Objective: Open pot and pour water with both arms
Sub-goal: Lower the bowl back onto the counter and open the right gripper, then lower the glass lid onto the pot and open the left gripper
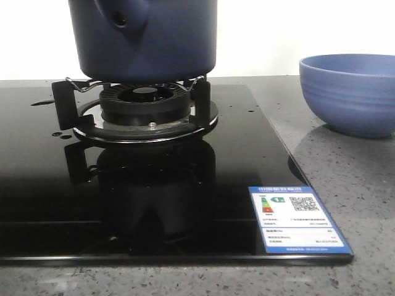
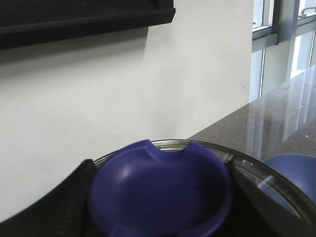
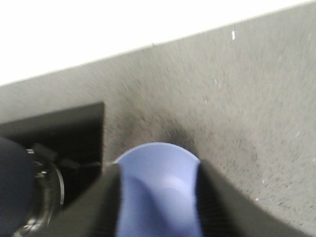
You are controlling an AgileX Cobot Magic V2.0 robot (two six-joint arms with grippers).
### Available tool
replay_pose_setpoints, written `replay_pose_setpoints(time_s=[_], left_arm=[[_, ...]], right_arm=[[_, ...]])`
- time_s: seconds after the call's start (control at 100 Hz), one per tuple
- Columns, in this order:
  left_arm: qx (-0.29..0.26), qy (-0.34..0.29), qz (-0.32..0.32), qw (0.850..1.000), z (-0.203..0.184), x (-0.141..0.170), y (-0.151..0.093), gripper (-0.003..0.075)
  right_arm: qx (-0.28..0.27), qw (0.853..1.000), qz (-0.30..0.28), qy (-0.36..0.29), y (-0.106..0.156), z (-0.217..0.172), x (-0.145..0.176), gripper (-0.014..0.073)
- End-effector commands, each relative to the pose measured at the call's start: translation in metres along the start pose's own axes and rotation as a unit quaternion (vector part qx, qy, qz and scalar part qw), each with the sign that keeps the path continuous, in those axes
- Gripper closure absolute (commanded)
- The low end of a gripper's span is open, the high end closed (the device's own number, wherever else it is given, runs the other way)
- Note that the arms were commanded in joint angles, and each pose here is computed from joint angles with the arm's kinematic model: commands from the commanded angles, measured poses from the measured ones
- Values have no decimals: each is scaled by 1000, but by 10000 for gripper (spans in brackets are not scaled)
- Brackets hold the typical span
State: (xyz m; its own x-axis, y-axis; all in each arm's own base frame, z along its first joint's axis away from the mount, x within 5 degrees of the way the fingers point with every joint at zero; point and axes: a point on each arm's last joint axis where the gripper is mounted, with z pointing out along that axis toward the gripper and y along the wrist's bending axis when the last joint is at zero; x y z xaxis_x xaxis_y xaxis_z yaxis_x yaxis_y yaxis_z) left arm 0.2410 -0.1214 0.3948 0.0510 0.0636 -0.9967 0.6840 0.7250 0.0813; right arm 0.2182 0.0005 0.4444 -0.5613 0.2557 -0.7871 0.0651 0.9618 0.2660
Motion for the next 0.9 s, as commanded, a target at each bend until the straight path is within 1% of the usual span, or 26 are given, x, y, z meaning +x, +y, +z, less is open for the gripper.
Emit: replay_pose_setpoints(time_s=[0.0,0.06,0.07,0.21,0.34,0.46,0.6,0.76,0.89], left_arm=[[25,-39,-13,999,10,-20,0,459],[34,-35,-17,999,22,-17,3,459],[37,-34,-17,999,23,-17,4,459],[62,-25,-26,997,48,-7,10,459],[71,-11,-33,997,65,5,15,459],[71,-6,2,997,70,11,17,459],[70,-6,23,997,71,12,17,459],[75,-6,21,997,72,14,17,459],[96,-14,20,995,71,13,13,459]], right_arm=[[-19,995,-33,-87,9,-46,-7,520],[-29,993,-46,-101,12,-62,-3,661],[-31,993,-48,-105,12,-65,-3,664],[-38,990,-56,-127,14,-89,6,660],[-39,988,-58,-135,14,-99,16,660],[-40,988,-58,-137,13,-103,23,660],[-39,989,-57,-131,11,-101,29,660],[-38,989,-56,-134,11,-99,29,660],[-39,988,-56,-138,11,-99,28,660]])
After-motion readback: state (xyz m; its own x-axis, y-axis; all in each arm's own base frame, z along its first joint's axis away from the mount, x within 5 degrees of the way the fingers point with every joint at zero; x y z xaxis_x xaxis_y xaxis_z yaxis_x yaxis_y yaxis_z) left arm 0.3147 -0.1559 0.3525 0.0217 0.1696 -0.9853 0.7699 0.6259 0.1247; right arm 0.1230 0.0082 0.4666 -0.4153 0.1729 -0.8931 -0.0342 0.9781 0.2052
